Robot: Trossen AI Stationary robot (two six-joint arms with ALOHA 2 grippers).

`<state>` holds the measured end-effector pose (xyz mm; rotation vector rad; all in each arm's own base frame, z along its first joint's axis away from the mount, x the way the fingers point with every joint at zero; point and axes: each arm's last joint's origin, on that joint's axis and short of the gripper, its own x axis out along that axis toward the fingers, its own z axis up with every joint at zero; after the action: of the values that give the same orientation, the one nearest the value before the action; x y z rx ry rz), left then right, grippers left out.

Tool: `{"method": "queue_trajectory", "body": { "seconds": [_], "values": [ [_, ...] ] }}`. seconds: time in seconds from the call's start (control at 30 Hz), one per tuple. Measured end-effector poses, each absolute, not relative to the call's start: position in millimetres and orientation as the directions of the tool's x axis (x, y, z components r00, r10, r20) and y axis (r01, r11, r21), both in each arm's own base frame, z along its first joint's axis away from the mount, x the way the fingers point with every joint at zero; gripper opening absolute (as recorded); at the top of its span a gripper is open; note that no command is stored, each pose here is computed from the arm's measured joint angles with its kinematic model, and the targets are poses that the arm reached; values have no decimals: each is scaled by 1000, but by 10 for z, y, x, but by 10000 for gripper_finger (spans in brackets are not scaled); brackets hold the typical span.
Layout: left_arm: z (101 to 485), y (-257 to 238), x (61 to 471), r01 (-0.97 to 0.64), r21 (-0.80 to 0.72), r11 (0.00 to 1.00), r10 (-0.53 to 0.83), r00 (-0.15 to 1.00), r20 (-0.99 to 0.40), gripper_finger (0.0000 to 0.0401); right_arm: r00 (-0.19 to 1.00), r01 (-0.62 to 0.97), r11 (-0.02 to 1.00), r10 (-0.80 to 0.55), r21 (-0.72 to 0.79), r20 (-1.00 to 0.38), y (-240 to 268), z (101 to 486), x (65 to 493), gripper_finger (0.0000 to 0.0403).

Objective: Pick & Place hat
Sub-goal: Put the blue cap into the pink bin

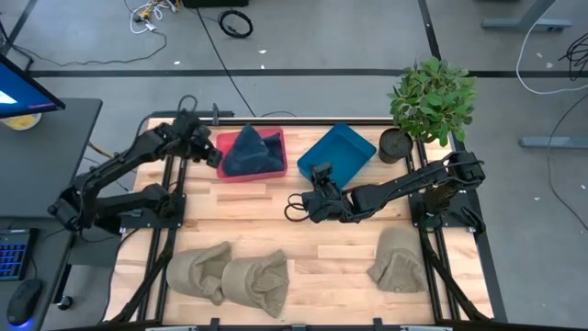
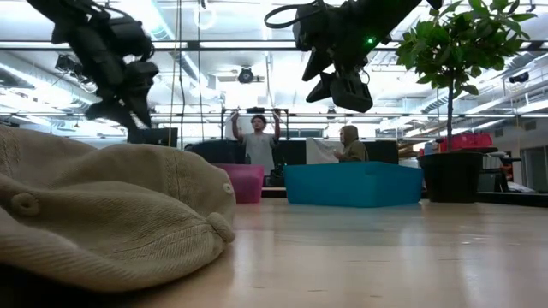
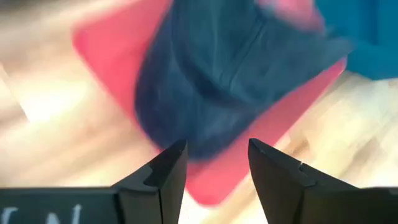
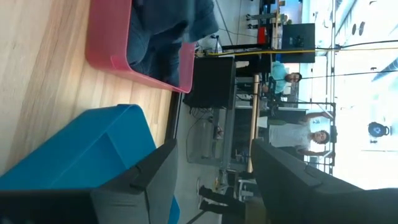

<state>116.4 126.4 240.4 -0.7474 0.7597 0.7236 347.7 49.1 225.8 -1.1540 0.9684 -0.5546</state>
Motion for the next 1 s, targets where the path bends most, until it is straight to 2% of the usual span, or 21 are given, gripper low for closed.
{"method": "queue_trajectory", "body": {
  "seconds": [0.13,0.27,0.6,0.7,0.83,1.0],
  "values": [
    [2563,1356,1275,-737,-308,602,389,607,-693,154,500,-106,340,-794,-934,-346,491,2258,3477,208],
    [2565,1430,1413,-704,-305,641,407,650,-642,115,504,-107,347,-789,-932,-351,493,2257,3479,208],
    [2009,1603,1916,-656,-269,705,260,592,-763,9,590,-118,467,-677,-877,-440,488,2250,3531,208],
    [1799,1601,2014,-657,-261,708,201,541,-817,5,581,-34,522,-684,-852,-442,450,2248,3534,208],
    [1590,1636,2110,-684,-203,701,208,468,-859,7,578,109,617,-677,-779,-455,400,2242,3541,208],
    [1482,1658,2134,-690,-187,699,196,437,-878,8,625,121,771,-549,-626,-555,378,2204,3556,208]
  ]
}}
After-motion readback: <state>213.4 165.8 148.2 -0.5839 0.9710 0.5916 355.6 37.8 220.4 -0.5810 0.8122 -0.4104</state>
